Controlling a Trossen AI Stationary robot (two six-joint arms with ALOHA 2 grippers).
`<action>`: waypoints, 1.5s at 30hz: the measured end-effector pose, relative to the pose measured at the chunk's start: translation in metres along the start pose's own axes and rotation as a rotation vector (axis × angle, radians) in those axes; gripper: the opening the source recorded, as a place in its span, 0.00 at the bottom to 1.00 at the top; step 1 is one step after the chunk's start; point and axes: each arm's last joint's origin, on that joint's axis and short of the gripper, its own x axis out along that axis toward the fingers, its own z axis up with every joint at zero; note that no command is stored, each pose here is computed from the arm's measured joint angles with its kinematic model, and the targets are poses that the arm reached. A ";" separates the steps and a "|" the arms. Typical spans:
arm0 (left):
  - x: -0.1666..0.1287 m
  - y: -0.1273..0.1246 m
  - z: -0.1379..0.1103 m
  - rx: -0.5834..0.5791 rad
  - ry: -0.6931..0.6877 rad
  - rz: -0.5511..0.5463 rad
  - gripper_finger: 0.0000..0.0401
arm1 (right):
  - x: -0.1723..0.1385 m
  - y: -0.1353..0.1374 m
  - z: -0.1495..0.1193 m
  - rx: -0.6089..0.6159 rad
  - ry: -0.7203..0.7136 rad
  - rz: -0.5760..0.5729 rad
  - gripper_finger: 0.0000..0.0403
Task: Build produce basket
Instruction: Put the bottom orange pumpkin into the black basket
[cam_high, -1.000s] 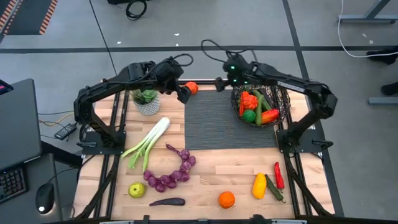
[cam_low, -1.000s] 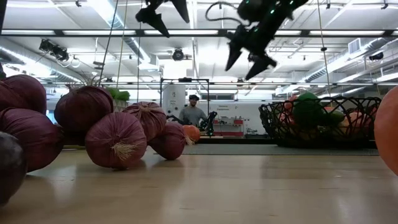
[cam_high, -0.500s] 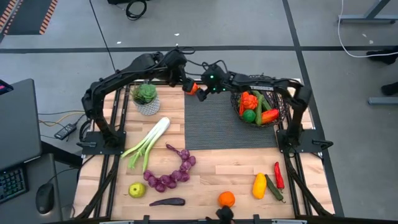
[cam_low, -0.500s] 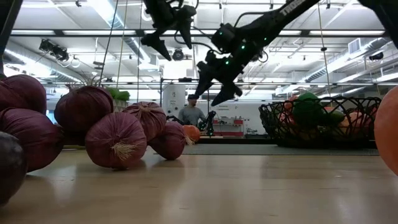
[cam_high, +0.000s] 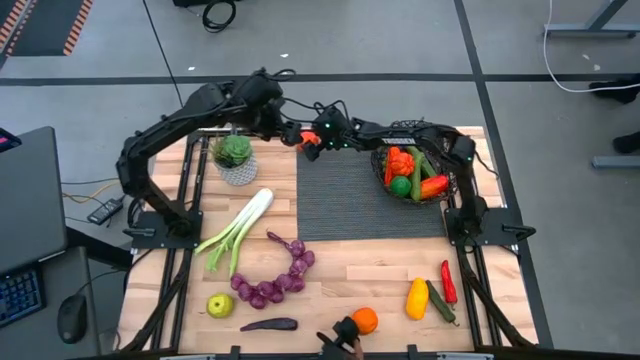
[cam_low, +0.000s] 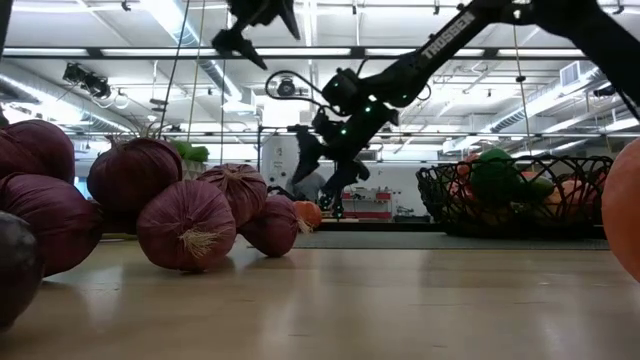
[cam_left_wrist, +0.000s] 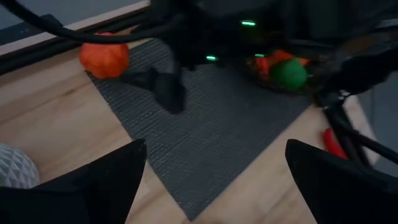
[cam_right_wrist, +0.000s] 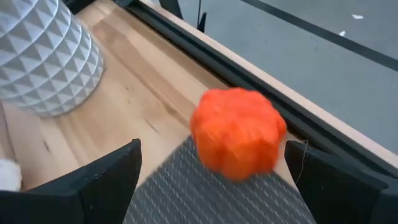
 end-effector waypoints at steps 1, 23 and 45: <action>-0.005 -0.001 -0.002 -0.008 -0.008 -0.010 0.97 | 0.004 0.001 0.002 0.000 0.000 -0.001 0.99; -0.034 -0.030 -0.035 -0.031 0.010 -0.114 0.97 | 0.069 -0.001 0.024 -0.045 0.182 -0.081 0.99; -0.035 -0.045 -0.051 0.005 0.052 -0.144 0.97 | 0.068 0.001 0.021 -0.077 0.219 -0.037 0.67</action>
